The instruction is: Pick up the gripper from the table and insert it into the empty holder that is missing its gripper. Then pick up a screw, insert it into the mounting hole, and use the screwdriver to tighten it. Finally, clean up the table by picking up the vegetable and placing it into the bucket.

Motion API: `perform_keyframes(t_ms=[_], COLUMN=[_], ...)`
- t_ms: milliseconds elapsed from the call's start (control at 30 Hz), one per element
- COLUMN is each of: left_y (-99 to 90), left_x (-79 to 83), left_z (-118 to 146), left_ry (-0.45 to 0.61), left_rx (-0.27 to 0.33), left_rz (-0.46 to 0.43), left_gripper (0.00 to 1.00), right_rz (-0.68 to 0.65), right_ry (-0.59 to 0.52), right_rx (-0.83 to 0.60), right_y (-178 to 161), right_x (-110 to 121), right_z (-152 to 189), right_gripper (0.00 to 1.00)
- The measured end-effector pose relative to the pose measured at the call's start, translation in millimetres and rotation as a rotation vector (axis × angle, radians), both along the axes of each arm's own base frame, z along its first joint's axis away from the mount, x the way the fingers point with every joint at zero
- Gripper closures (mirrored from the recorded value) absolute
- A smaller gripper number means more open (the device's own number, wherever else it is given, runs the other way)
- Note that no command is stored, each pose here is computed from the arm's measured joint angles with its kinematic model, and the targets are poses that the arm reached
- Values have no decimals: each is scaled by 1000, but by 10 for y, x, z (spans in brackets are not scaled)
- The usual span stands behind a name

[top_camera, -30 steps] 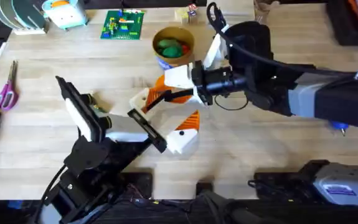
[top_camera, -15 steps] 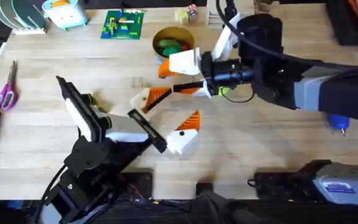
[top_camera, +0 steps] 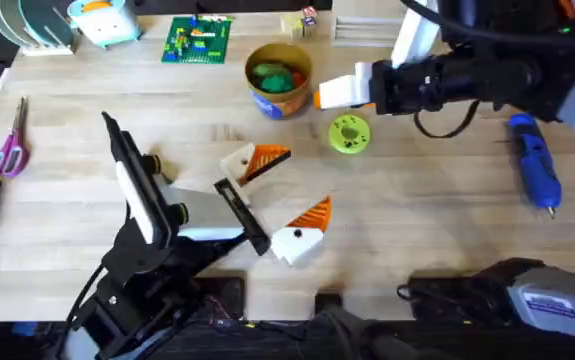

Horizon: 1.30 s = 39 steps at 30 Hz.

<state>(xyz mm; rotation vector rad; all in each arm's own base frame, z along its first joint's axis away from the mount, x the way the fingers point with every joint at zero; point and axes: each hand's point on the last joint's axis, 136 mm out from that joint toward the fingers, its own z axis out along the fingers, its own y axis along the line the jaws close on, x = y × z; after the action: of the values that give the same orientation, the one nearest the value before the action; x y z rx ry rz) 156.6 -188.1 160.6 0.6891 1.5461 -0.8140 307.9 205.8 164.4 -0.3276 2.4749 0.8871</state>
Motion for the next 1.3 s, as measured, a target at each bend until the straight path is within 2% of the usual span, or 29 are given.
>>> perform_keyframes(t_ms=[100,267,367,400,500,600,933,1300], left_y=[-11,-14,-15,-14,-14,-14,-15,-15], left_x=[-16,-20,-20,-20,-20,-20,-21,-21], left_z=[2,2,2,2,2,3,2,2], left_ry=[-8,-13,-15,-15,-15,-15,-15,-15], left_rx=[4,8,9,9,9,9,9,9], left_rz=[-12,-15,-16,-16,-16,-16,-16,-16], left_gripper=[8,8,8,8,8,8,8,8], right_rz=[64,150,175,180,195,222,297,307], right_ry=[-84,-79,-77,-77,-72,-73,-64,-55], right_rx=[-143,-409,-483,-502,-538,-556,-613,-634], right_y=[-164,-463,-537,-556,-565,-494,-300,-270], right_x=[-63,-229,-220,-204,-156,-116,-138,-114], right_z=[7,-293,-401,-435,-543,-654,-914,-1033], right_gripper=[91,91,94,135,313,390,459,635])
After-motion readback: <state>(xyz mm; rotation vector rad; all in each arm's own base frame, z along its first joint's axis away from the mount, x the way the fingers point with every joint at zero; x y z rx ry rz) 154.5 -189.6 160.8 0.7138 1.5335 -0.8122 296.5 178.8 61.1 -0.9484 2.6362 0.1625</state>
